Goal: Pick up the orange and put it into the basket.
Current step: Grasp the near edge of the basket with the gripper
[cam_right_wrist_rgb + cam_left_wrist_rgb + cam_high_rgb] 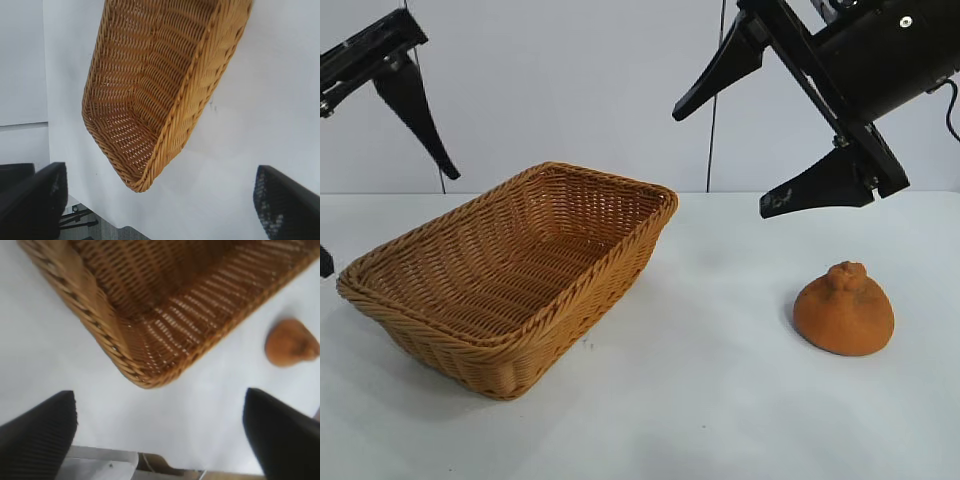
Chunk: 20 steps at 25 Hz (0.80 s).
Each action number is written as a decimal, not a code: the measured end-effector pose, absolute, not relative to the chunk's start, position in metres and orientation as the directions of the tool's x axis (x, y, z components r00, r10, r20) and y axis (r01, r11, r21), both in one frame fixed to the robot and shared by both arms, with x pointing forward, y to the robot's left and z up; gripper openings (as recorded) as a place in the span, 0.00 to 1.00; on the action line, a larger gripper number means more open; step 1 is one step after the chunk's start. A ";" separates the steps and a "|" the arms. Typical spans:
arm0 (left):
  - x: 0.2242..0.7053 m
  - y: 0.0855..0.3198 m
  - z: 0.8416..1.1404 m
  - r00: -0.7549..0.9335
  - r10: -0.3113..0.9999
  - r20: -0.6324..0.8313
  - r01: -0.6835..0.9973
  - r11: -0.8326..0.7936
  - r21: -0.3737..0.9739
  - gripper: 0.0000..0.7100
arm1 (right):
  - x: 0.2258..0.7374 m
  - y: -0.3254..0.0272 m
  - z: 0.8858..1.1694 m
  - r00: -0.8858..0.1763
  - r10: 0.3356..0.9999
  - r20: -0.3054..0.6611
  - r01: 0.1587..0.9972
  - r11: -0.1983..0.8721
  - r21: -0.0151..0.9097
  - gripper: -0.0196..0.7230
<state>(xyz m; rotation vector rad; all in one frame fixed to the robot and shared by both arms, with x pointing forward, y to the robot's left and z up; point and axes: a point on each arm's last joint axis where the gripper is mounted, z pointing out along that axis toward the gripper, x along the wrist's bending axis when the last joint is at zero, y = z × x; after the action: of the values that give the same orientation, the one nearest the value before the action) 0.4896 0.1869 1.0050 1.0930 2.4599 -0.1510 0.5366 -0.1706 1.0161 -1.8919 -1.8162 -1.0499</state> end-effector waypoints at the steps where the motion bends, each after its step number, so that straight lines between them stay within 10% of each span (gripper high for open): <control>1: 0.491 0.187 1.005 -0.605 0.665 -0.438 0.705 0.703 0.094 0.90 | 0.537 -0.171 1.016 -0.076 0.724 0.686 0.955 -0.144 0.257 0.96; 20: 0.515 0.187 0.958 -0.717 0.603 -0.349 0.601 0.789 0.128 0.90 | 0.537 -0.171 1.016 -0.076 0.724 0.686 0.955 -0.144 0.257 0.96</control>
<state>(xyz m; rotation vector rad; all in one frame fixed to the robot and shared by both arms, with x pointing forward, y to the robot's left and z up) 0.5146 0.1869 0.9576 0.9133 2.6050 0.0070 0.5366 -0.1706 1.0161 -1.8919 -1.8162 -1.0499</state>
